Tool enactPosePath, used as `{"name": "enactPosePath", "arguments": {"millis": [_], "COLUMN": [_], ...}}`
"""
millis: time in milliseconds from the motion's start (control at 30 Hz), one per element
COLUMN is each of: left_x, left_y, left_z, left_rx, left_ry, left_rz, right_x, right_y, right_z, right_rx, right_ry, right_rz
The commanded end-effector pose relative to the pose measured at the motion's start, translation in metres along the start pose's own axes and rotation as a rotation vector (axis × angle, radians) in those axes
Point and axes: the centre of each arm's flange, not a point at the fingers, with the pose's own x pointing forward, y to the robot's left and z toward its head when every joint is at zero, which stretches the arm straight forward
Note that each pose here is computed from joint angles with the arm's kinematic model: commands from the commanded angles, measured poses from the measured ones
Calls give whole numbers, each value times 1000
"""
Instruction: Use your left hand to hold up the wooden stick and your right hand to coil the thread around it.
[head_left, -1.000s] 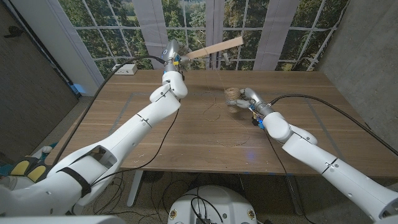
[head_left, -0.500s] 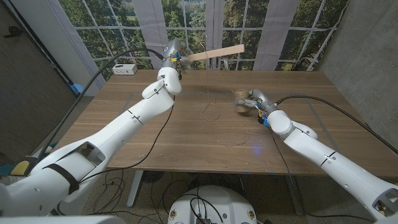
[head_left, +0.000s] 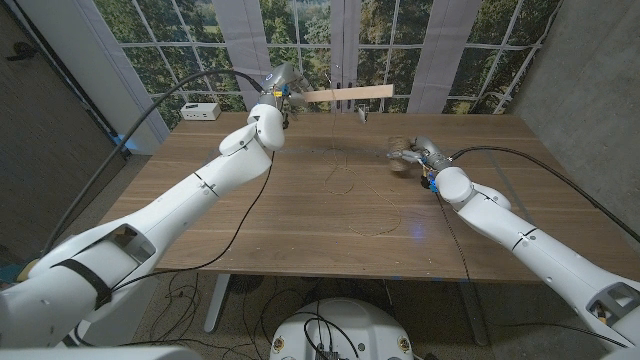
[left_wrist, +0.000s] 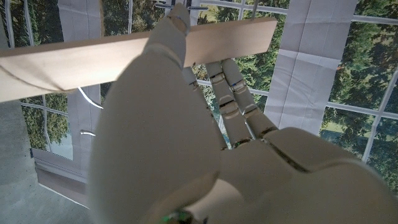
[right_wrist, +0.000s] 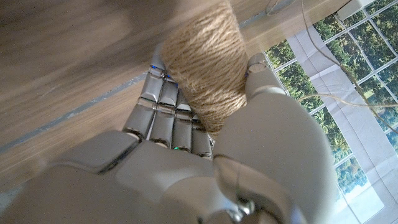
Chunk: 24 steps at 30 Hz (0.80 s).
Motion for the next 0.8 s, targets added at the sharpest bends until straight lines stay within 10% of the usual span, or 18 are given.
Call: {"name": "enactPosePath", "arguments": {"millis": [33, 800], "left_x": [-1, -14], "left_y": [1, -5], "left_z": [7, 31], "left_rx": [80, 235], "left_ry": [-36, -87], "left_rz": [-41, -109], "right_x": [15, -3], "right_y": [-28, -54], "right_z": [29, 121], "right_rx": [21, -60], "right_ry": [-94, -376], "right_rz": [-65, -92]}}
